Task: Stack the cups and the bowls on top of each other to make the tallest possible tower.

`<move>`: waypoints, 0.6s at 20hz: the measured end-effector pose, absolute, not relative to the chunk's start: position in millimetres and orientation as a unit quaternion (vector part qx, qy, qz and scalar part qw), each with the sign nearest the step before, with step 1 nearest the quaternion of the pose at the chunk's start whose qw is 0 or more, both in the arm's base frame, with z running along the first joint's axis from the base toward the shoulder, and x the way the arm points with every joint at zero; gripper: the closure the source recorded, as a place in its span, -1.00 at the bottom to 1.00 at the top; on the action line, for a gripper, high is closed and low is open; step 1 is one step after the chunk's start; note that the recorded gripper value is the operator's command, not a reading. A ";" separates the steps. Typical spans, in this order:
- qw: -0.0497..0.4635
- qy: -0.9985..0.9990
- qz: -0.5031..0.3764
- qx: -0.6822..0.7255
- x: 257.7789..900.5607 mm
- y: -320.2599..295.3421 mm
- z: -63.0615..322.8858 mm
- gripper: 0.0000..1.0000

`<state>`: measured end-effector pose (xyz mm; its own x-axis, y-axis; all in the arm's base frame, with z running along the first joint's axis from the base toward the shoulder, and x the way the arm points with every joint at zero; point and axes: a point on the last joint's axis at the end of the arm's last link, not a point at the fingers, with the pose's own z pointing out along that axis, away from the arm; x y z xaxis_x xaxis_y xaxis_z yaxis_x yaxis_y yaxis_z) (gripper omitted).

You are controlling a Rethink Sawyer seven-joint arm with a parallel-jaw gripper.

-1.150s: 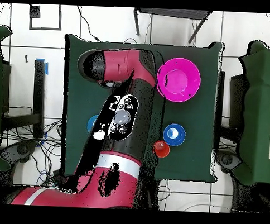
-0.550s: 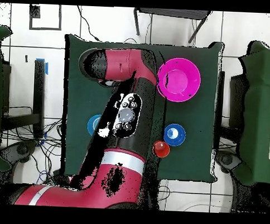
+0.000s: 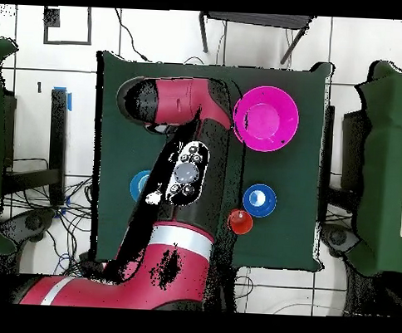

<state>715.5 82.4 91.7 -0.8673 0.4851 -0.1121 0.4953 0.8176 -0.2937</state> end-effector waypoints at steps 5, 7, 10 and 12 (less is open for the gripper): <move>0.001 0.953 -0.161 0.255 701.4 87.3 83.4 1.00; -0.006 0.953 -0.163 0.254 694.9 89.9 79.9 1.00; -0.017 0.954 -0.166 0.250 683.3 94.8 74.0 1.00; -0.022 0.954 -0.168 0.248 677.3 97.9 71.1 1.00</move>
<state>677.3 97.9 71.1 -0.8759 0.4808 -0.0411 0.4659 0.8205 -0.3312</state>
